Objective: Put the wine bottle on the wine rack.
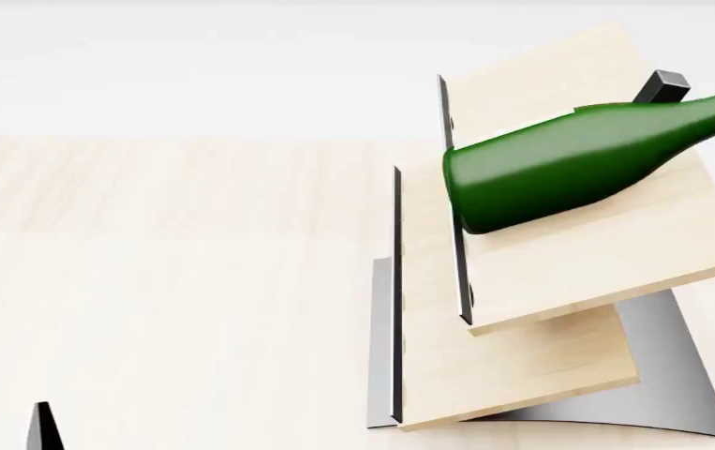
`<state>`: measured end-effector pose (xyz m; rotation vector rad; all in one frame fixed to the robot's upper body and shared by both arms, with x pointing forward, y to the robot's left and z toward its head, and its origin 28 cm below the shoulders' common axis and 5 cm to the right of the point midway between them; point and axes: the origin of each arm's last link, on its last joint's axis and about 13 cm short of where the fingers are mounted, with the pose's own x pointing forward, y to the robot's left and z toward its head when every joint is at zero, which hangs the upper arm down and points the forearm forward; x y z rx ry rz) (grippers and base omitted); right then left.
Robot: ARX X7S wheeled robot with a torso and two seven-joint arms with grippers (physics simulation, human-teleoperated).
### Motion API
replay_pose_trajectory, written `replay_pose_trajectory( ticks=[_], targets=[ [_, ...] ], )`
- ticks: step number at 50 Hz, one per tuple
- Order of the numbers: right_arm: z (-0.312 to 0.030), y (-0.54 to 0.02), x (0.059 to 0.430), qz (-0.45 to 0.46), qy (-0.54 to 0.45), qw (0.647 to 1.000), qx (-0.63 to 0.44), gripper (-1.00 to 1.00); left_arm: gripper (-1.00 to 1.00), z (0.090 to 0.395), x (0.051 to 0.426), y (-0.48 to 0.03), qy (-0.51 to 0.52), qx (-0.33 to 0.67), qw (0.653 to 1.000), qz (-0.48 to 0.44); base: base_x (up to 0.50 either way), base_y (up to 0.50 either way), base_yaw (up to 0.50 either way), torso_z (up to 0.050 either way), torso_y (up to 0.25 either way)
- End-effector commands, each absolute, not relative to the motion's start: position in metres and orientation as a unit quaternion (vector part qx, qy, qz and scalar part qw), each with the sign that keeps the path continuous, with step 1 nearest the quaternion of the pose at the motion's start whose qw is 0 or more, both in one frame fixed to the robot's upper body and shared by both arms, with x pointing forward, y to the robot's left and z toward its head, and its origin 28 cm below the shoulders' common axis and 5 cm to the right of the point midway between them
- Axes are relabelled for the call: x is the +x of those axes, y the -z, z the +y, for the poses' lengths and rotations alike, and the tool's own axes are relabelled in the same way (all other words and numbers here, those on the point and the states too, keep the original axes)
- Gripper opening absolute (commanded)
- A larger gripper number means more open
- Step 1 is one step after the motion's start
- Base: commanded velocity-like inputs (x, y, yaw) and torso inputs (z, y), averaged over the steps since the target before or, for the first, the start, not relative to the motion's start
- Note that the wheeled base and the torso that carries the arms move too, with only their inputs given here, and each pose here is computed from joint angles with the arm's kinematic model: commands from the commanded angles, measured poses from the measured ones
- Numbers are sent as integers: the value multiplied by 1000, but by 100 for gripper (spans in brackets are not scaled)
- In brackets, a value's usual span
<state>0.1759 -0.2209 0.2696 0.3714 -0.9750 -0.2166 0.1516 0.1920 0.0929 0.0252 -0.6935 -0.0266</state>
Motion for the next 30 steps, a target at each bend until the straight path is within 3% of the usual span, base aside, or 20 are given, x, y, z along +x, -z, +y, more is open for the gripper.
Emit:
replay_pose_trajectory(
  ticks=[1, 16, 19, 30],
  targets=[
    [-215, -285, 134, -563, 95, 805, 165, 100, 100, 192, 152, -93, 14, 12, 941, -339, 0, 0, 0, 0, 0],
    [-216, -298, 73, -657, 65, 729, 181, 100, 100, 190, 151, -92, 16, 12, 941, -339, 0, 0, 0, 0, 0],
    [-216, -298, 59, -684, 53, 700, 197, 100, 100, 191, 151, -92, 16, 11, 940, -340, 0, 0, 0, 0, 0],
    [-220, -296, 36, -723, 47, 647, 239, 100, 100, 190, 149, -91, 17, 11, 940, -341, 0, 0, 0, 0, 0]
  ],
)
